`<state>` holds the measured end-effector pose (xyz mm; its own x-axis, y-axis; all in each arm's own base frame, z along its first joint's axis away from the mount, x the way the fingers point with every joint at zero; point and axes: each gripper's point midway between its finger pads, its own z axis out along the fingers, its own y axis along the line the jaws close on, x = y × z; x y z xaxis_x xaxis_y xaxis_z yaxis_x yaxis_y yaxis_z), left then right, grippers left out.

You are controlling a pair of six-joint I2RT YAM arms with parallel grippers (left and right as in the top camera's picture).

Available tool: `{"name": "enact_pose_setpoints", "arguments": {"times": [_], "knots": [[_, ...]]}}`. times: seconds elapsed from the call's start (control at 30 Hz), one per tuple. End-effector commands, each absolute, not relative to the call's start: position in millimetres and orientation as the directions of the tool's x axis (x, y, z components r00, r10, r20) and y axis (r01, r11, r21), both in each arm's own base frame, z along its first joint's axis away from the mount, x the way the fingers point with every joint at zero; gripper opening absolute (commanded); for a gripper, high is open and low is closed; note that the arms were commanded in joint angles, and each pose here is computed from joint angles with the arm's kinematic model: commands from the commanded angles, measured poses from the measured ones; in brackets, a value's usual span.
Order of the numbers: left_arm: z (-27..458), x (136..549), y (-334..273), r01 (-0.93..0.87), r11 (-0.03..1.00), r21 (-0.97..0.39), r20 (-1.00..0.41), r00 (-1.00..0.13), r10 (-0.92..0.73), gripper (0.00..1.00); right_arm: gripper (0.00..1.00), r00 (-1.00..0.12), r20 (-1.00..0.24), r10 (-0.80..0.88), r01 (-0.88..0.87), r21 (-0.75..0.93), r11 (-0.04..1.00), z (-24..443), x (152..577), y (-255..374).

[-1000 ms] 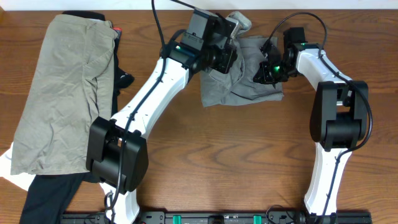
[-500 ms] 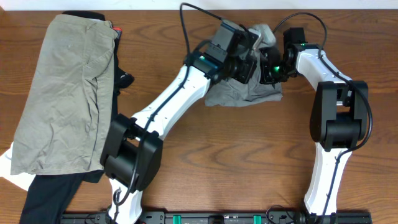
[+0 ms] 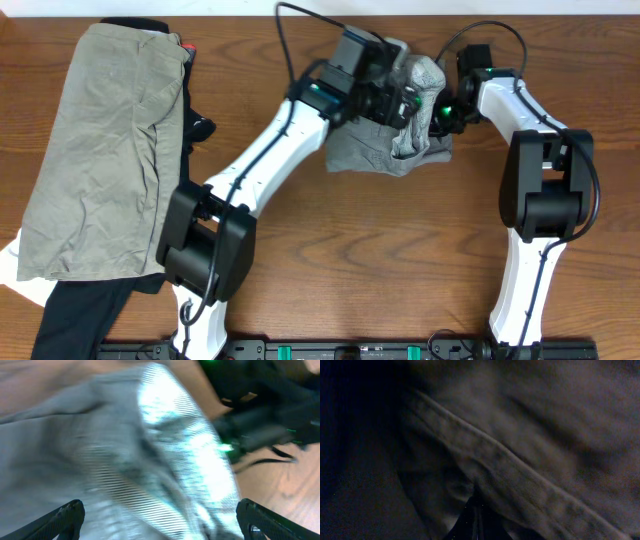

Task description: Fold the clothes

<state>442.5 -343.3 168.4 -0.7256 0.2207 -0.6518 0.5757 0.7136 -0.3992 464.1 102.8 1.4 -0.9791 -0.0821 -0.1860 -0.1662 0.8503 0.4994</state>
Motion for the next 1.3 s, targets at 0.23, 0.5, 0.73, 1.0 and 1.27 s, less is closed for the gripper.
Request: {"name": "enact_pose_setpoints", "arguments": {"times": [0.23, 0.5, 0.73, 1.0, 1.27], "knots": [[223.9, 476.9, -262.6, 0.477, 0.792, -0.382, -0.701, -0.707, 0.088, 0.98, 0.02, -0.929, -0.369, -0.001, -0.171, 0.429, 0.887, 107.4, 487.3, 54.2], [237.0, 484.9, -163.8, 0.304, 0.872, -0.384, -0.654, -0.756, -0.024, 0.98, 0.27, -0.909, -0.412, -0.065, -0.242, 0.395, 0.886, 149.8, 465.0, 52.8], [220.0, 476.9, -126.3, 0.243, 0.899, -0.363, -0.591, -0.806, -0.021, 0.98, 0.42, -0.936, -0.33, -0.124, -0.243, 0.349, 0.905, 139.2, 444.1, 58.4], [217.1, 474.1, -127.0, 0.269, 0.9, -0.344, -0.591, -0.806, 0.015, 0.98, 0.55, -0.933, -0.293, -0.207, -0.293, 0.29, 0.911, 124.6, 438.6, 86.0], [216.0, 472.7, -126.9, 0.267, 0.9, -0.345, -0.585, -0.811, 0.016, 0.98, 0.47, -0.955, -0.181, -0.236, -0.266, 0.163, 0.95, 87.4, 432.0, 95.9]]}}
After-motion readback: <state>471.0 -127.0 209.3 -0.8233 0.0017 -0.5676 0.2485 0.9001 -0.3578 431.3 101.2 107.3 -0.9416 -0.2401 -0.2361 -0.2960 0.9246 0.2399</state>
